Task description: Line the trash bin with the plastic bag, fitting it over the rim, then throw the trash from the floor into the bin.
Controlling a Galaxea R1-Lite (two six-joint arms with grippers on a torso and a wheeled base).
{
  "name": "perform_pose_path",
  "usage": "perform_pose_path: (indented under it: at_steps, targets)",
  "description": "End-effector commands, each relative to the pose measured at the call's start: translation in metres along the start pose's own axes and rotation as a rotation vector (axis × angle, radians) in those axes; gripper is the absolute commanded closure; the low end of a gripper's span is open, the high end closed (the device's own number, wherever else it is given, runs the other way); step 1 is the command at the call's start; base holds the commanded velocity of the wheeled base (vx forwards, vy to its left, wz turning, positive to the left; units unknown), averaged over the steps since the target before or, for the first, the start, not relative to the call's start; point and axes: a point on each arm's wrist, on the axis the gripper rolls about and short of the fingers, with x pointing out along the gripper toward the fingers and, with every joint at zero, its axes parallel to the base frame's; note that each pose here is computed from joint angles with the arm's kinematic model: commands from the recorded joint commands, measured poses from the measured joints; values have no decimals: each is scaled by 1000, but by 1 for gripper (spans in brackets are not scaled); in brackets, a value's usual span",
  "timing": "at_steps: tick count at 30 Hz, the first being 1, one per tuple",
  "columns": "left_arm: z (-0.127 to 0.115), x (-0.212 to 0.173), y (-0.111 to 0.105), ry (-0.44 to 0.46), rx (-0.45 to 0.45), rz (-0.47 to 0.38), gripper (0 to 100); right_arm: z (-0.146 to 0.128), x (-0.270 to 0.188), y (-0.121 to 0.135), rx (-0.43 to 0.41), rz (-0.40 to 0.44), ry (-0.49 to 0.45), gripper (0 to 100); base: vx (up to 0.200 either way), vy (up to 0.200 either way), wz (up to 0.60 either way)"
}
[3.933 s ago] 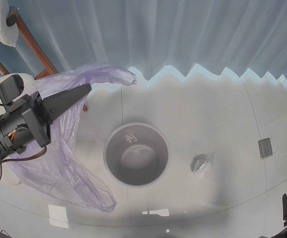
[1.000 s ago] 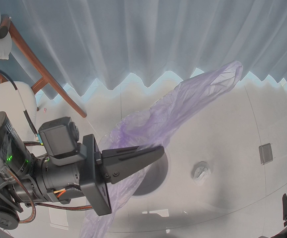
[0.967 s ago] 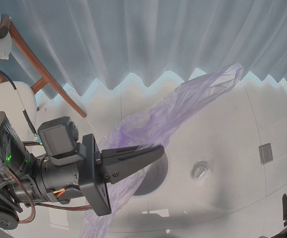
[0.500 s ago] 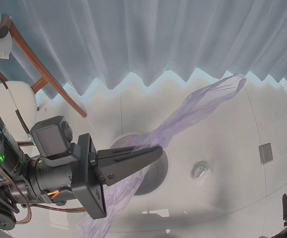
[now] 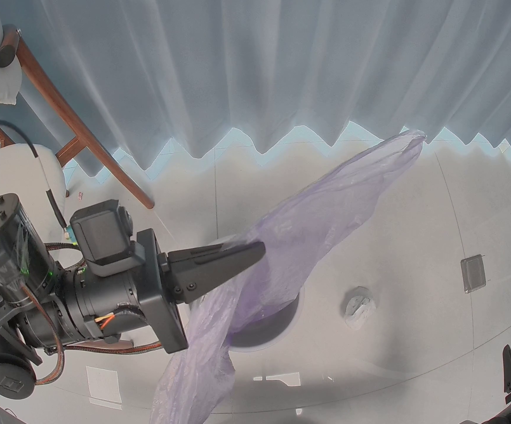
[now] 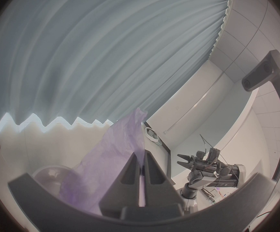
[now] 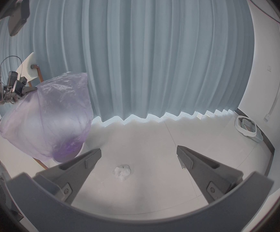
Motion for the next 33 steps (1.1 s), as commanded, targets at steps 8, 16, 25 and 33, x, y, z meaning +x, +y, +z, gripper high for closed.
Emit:
perform_pose_path:
  at_steps: [8, 16, 25, 33]
  targets:
    - [-2, -2, 16, 10, -7, 64, 100, -5, 0, 0, 0, 0, 2, 0, 0, 0, 0]
    - [12, -15, 41, -36, 18, 183, 100, -5, 0, 0, 0, 0, 2, 0, 0, 0, 0]
    - [-10, -5, 67, 43, 61, 243, 100, -5, 0, 0, 0, 0, 2, 0, 0, 0, 0]
    - [-27, 5, 80, 81, 39, 252, 100, -5, 0, 0, 0, 0, 2, 0, 0, 0, 0]
